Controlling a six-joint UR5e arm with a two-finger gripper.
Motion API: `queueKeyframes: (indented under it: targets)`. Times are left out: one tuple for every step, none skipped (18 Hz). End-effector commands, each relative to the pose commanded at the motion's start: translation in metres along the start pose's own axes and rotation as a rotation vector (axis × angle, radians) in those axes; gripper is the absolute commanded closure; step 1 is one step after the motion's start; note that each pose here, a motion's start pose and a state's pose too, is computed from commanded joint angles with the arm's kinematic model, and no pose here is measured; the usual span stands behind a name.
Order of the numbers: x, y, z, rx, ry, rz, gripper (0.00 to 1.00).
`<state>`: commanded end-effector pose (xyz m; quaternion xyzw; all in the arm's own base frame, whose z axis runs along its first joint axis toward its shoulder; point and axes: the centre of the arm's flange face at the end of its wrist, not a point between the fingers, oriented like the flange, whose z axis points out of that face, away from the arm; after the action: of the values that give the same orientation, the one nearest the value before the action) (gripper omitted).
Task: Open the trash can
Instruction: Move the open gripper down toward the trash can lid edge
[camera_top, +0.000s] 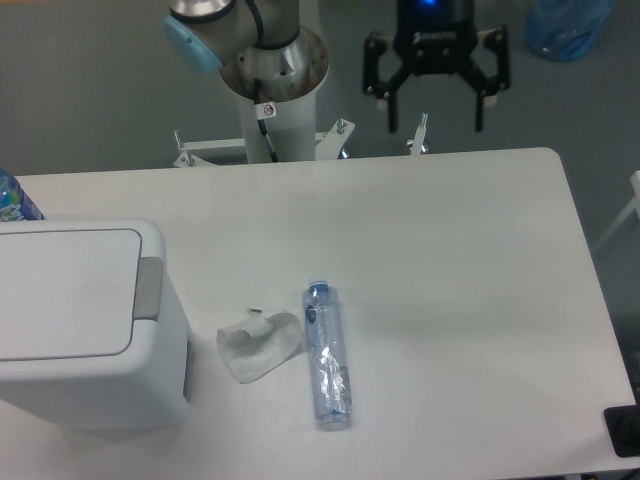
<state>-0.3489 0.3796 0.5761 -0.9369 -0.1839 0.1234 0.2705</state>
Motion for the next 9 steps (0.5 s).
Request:
queueKeyframes:
  targets:
    - [0.011, -0.006, 0.006, 0.012, 0.01, -0.015, 0.0]
    - [0.022, -0.012, 0.009, 0.027, 0.018, -0.024, 0.0]
    - [0.031, -0.016, 0.011, 0.039, 0.024, -0.039, 0.0]
    - [0.039, -0.021, 0.016, 0.049, 0.031, -0.051, 0.0]
    - [0.048, -0.025, 0.021, 0.057, 0.041, -0.055, 0.0]
    - [0.061, -0.031, 0.025, 0.066, 0.052, -0.041, 0.0]
    - [0.07, -0.034, 0.03, 0.068, 0.062, -0.034, 0.0]
    - [0.076, -0.036, 0.033, 0.067, 0.071, -0.039, 0.0]
    - [0.081, -0.037, 0.034, 0.066, 0.078, -0.054, 0.0]
